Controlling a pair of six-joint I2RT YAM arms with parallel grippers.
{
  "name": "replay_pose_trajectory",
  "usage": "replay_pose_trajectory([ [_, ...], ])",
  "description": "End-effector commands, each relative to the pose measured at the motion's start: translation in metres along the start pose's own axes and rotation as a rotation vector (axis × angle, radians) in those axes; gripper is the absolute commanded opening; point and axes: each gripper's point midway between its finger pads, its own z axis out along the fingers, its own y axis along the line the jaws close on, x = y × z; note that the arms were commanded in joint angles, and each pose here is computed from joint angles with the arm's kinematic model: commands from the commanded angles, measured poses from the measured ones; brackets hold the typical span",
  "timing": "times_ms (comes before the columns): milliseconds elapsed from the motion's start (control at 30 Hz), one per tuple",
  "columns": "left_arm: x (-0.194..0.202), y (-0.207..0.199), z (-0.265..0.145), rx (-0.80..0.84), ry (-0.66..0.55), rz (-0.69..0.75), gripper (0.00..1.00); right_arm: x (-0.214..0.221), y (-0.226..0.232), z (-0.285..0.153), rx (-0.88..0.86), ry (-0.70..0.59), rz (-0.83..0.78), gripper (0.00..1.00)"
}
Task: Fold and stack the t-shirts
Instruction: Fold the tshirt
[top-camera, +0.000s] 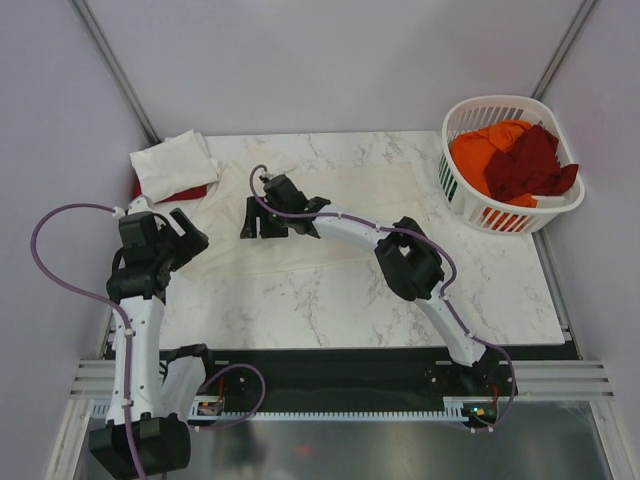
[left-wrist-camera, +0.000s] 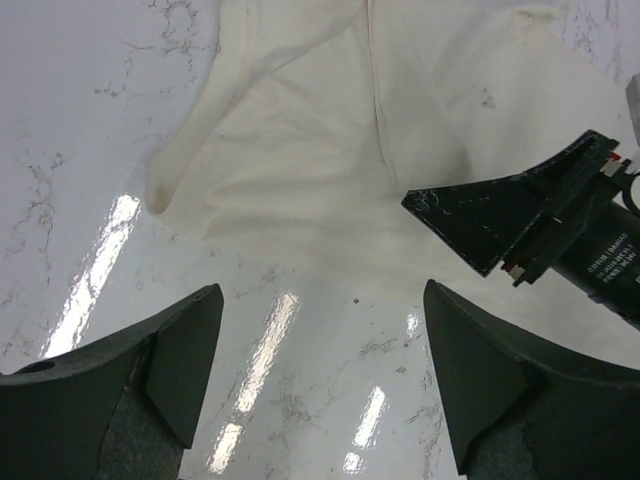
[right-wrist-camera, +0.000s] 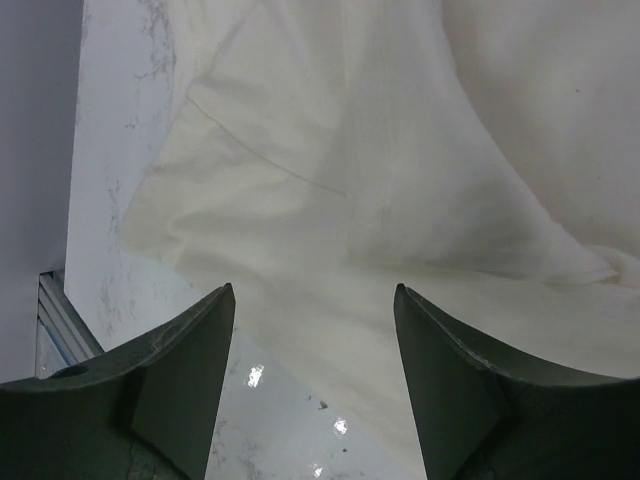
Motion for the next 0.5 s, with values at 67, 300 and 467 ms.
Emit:
replay_pose_trajectory([
  [67,-0.003,-0.004,0.003,0.024,-0.005,0.055,0.87,0.009,0.011,0.017,0.006,0.013,0.034,0.73],
  [300,-0.004,-0.004,0.0,0.031,-0.016,0.054,0.86,0.012,0.001,0.03,0.032,0.004,0.049,0.73],
  [467,-0.004,-0.004,0.0,0.028,-0.017,0.054,0.86,0.01,-0.003,0.043,0.04,-0.013,0.056,0.73],
])
